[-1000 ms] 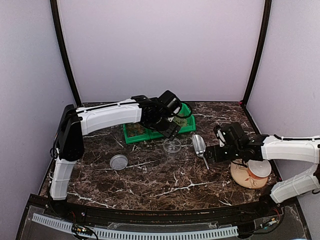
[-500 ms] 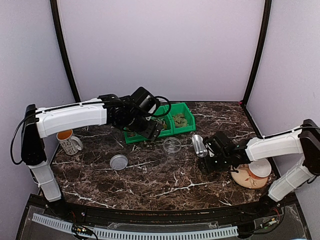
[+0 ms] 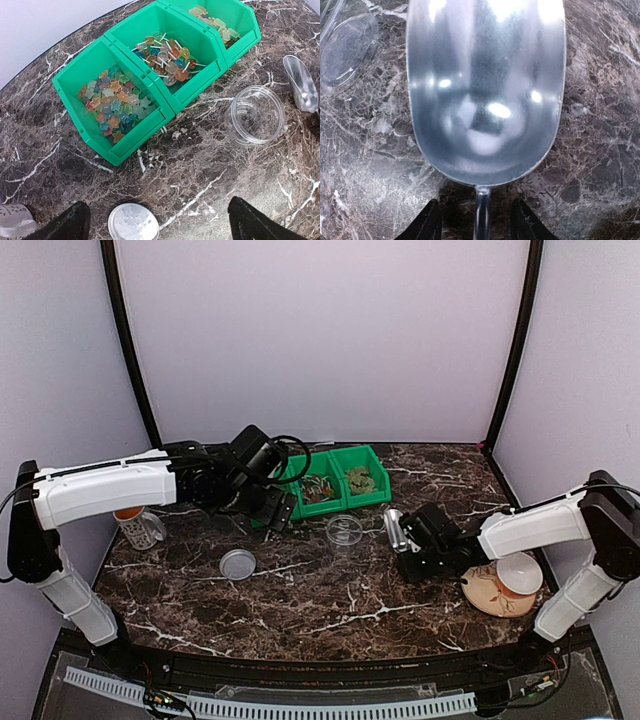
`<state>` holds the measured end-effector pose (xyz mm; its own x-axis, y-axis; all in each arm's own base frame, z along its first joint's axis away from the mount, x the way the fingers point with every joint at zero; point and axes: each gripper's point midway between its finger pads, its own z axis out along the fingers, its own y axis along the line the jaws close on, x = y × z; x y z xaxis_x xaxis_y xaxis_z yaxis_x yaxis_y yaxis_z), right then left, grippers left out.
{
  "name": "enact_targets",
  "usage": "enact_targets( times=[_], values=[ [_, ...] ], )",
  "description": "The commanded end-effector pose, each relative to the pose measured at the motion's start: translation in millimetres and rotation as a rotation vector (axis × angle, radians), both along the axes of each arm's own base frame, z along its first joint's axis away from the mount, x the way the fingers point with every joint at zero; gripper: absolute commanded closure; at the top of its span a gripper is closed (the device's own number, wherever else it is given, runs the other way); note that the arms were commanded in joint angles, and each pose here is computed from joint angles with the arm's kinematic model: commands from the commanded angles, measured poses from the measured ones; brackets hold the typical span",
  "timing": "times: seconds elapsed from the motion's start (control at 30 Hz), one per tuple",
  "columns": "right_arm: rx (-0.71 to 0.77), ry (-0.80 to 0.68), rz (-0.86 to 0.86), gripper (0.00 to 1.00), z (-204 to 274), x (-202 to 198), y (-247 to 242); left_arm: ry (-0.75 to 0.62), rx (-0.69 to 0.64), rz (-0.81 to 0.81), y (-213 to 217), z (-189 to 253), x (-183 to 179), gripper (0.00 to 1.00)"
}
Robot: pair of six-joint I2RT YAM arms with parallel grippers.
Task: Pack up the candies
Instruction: Pick up the spatula from the center of the board.
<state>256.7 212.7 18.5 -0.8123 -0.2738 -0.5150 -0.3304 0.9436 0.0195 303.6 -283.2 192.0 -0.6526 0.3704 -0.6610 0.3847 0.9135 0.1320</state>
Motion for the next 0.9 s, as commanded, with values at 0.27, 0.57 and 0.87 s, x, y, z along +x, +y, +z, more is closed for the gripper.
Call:
enact_targets(
  times=[0.27, 0.57, 0.87],
  values=[
    [0.013, -0.051, 0.013, 0.85, 13.6, 11.4, 11.3, 0.039, -0.025, 0.039, 6.9, -12.0, -9.8, 0.01],
    [-0.027, -0.132, 0.03, 1.0, 47.2, 18.0, 7.3, 0.053, -0.067, 0.006, -0.2, -6.8, -14.0, 0.01],
    [-0.033, -0.259, 0.067, 1.0, 95.3, 15.8, 4.4, 0.087, -0.192, -0.113, -23.8, 10.2, -27.4, 0.01]
  ],
)
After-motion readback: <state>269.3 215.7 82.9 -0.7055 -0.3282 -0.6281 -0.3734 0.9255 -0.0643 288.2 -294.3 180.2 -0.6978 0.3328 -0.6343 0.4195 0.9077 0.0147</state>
